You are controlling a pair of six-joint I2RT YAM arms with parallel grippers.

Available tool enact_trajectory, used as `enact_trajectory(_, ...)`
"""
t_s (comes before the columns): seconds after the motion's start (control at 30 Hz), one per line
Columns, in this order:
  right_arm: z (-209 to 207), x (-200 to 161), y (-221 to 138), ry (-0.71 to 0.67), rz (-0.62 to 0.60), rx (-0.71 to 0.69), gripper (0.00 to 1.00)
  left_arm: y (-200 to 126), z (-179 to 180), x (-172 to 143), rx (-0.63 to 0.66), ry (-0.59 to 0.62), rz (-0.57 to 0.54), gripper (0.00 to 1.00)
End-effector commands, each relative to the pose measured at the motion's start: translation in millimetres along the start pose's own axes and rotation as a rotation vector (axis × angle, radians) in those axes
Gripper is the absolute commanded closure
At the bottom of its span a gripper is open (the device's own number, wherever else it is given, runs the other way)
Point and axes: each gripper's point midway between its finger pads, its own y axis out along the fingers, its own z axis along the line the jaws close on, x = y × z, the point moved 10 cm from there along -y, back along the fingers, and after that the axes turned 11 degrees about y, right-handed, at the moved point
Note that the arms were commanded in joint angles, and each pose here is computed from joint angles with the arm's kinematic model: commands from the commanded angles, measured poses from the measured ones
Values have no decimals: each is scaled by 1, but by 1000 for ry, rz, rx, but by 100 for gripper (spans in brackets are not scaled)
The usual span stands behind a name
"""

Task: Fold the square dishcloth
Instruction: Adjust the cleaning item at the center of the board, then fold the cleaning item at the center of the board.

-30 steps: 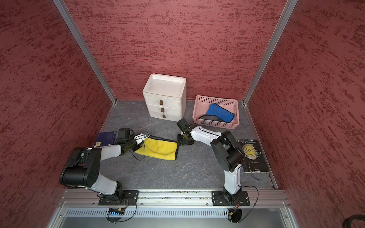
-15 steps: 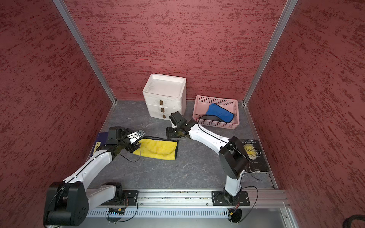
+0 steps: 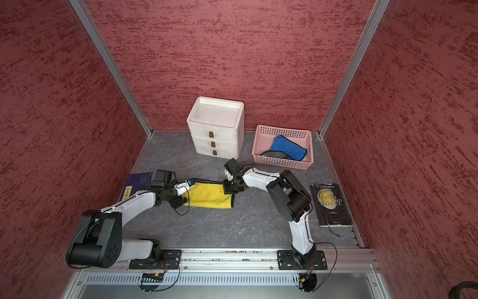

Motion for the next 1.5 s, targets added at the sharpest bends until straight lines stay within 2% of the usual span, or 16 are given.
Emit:
enact_trajectory(0.0, -18, -12, 0, 22, -2, -42, 99, 17, 6, 7, 73, 57, 55, 18)
enact_trajectory(0.13, -30, -39, -4, 54, 21, -35, 100, 44, 15, 19, 124, 130, 119, 18)
enact_trajectory(0.27, -38, -87, -10, 79, 34, -21, 100, 72, 31, 40, 178, 201, 131, 18)
enact_trajectory(0.43, -12, -144, -9, 38, 59, 45, 100, 86, 28, 84, 176, 323, 35, 15)
enact_trajectory(0.57, 9, -160, -11, -1, 83, 90, 100, 84, 15, 120, 147, 388, -40, 13)
enact_trajectory(0.7, 9, -150, -41, 3, 43, 117, 100, 54, 20, 132, 169, 389, -146, 10)
enact_trajectory(0.8, 16, -133, -73, -6, 6, 204, 100, 18, 30, 126, 150, 323, -220, 8)
enact_trajectory(0.9, 25, -107, -88, -18, -15, 246, 100, -21, 32, 113, 98, 265, -296, 7)
enact_trajectory(1.0, 27, -73, -77, 5, 5, 272, 100, -53, 12, 100, 10, 270, -350, 8)
enact_trajectory(1.13, 37, -31, -53, 14, 47, 306, 100, -78, -43, 88, -199, 356, -394, 10)
enact_trajectory(1.3, 27, 1, -17, 69, 94, 317, 100, -89, -103, 84, -388, 492, -377, 10)
enact_trajectory(1.47, 2, 3, 14, 125, 131, 286, 100, -77, -142, 96, -431, 639, -326, 10)
